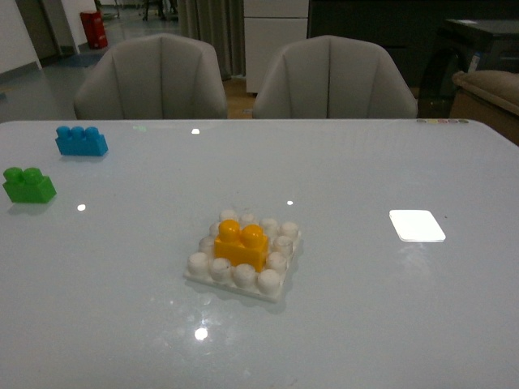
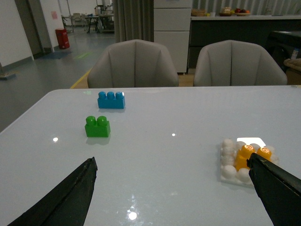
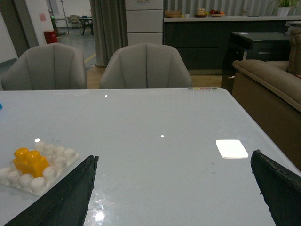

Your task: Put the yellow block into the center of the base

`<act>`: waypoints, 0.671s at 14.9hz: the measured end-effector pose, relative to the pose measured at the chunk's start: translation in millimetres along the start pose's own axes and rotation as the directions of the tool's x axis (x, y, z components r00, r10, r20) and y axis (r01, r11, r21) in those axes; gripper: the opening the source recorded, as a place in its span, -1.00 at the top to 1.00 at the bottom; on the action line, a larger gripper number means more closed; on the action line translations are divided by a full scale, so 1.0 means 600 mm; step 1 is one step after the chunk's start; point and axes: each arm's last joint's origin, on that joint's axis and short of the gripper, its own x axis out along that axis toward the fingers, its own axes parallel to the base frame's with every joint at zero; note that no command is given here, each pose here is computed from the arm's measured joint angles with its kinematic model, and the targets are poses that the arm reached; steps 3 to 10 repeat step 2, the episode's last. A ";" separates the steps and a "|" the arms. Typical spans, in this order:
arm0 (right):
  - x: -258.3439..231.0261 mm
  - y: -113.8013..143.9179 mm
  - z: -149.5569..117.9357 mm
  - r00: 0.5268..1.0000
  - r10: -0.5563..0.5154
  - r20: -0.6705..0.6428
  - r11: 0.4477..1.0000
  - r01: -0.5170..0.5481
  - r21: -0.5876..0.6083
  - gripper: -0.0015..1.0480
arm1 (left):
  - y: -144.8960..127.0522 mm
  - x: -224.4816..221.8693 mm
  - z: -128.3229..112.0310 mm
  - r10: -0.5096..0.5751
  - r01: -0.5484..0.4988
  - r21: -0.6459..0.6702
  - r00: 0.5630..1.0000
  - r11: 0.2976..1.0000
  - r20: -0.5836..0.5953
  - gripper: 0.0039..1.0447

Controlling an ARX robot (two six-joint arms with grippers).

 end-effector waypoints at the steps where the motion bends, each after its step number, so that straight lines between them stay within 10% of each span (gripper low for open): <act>1: 0.000 0.000 0.000 1.000 0.000 0.000 1.000 0.000 0.000 -0.88 | 0.000 0.000 0.000 0.000 0.000 0.000 1.000 1.000 0.000 -0.88; 10: 0.000 0.000 0.000 1.000 0.000 0.000 1.000 0.000 0.000 -0.88 | 0.000 0.000 0.000 0.000 0.000 0.000 1.000 1.000 0.000 -0.88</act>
